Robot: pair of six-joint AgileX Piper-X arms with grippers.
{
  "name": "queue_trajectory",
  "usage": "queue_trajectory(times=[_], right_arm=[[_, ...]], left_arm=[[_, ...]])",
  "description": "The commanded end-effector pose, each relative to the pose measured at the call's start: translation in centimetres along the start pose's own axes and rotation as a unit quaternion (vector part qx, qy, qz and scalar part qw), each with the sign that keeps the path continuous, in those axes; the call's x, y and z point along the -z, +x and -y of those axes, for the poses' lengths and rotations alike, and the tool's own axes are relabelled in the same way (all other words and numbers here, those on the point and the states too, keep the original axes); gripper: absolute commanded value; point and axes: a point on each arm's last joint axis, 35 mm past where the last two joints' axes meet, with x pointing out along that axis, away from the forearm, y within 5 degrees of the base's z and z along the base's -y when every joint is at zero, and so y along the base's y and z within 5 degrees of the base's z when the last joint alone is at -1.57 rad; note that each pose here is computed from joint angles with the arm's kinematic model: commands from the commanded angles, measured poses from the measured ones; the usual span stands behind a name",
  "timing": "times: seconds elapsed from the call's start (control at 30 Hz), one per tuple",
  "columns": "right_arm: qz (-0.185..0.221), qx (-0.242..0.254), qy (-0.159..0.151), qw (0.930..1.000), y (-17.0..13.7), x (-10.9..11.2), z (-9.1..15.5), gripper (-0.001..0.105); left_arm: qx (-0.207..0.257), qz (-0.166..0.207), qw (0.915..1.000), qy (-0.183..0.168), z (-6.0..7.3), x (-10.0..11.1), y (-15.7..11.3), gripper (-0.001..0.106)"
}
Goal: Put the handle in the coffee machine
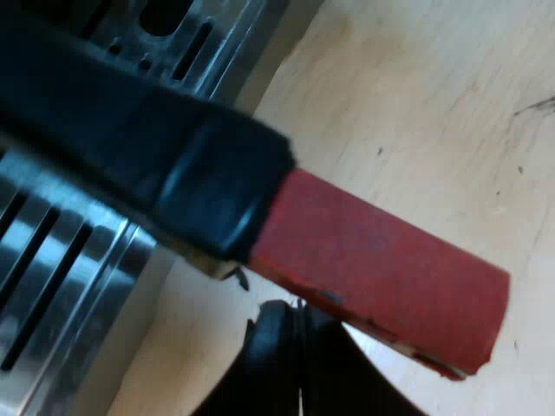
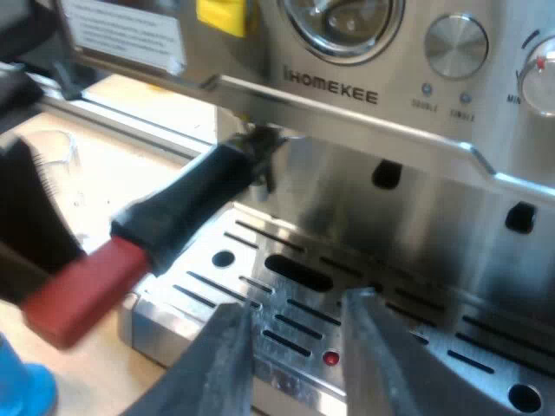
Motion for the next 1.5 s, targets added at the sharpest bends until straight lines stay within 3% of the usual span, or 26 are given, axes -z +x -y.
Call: queue_trajectory(times=[0.03,0.1,0.17,0.27,0.4,0.47,0.53,0.6,0.67,0.77,0.9,1.1,1.13,1.2,1.23,1.27,1.37,1.5], right_arm=[[0.014,-0.004,0.009,0.9998,-0.7,-0.5,0.4,0.030],[0.018,-0.003,0.011,0.9998,-0.8,-0.6,0.5,0.034],[0.019,-0.004,0.012,0.9997,-0.9,-0.6,0.6,0.053],[0.022,-0.021,0.012,0.9995,-0.9,-0.6,0.5,0.072],[0.023,-0.025,0.012,0.9994,-0.9,-0.6,0.4,0.076],[0.023,-0.025,0.012,0.9994,-0.9,-0.6,0.4,0.076],[0.023,-0.025,0.012,0.9994,-0.9,-0.6,0.4,0.076],[0.023,-0.025,0.012,0.9994,-0.9,-0.6,0.4,0.076],[0.023,-0.025,0.012,0.9994,-0.9,-0.6,0.4,0.076],[0.020,-0.025,0.010,0.9994,-0.9,-0.6,0.4,0.076],[0.017,-0.026,0.013,0.9994,-0.9,-0.5,0.4,0.076],[0.012,-0.032,0.020,0.9992,-0.8,-0.3,0.4,0.076],[0.012,-0.033,0.022,0.9991,-0.8,-0.3,0.4,0.076],[0.012,-0.043,0.029,0.9986,-0.8,-0.4,0.4,0.076],[-0.012,-0.107,0.089,0.9902,-0.5,-1.0,1.5,0.076],[-0.015,-0.106,0.097,0.9895,-0.5,-1.3,2.0,0.076],[-0.024,-0.084,0.105,0.9906,-0.5,-2.3,3.6,0.076],[-0.052,-0.059,0.112,0.9906,-0.7,-3.1,5.6,0.076]], left_arm=[[0.080,0.075,0.9925,0.054,1.8,-2.1,-0.3,0.000],[0.079,0.084,0.9912,0.064,1.9,-2.4,-0.3,0.000],[0.076,0.098,0.9896,0.073,1.9,-2.7,-0.3,0.000],[0.074,0.103,0.9890,0.077,1.8,-2.8,-0.3,0.000],[0.064,0.062,0.9947,0.050,1.8,-1.9,-0.2,0.000],[0.039,0.022,0.9985,0.032,1.7,-1.0,-0.1,0.002],[0.037,0.000,0.9990,0.023,1.4,-0.4,-0.3,0.011],[0.032,-0.010,0.9994,0.004,0.8,0.1,-0.6,0.028],[0.021,-0.021,0.9992,-0.028,-0.1,0.8,-1.2,0.056],[0.011,-0.026,0.9976,-0.064,-1.1,1.6,-2.2,0.083],[-0.013,-0.007,0.9955,-0.094,-1.9,2.4,-4.0,0.089],[-0.080,0.065,0.9855,-0.134,-2.1,3.3,-8.0,0.089],[-0.119,0.100,0.9777,-0.141,-1.7,3.3,-9.7,0.089],[-0.142,0.117,0.9714,-0.150,-1.6,3.3,-10.5,0.089],[-0.200,0.164,0.9511,-0.169,-1.1,2.9,-12.6,0.089],[-0.224,0.195,0.9395,-0.170,-0.7,2.6,-13.8,0.089],[-0.250,0.260,0.9199,-0.154,0.7,1.6,-16.3,0.089],[-0.261,0.315,0.9029,-0.132,2.3,0.6,-18.6,0.089]])
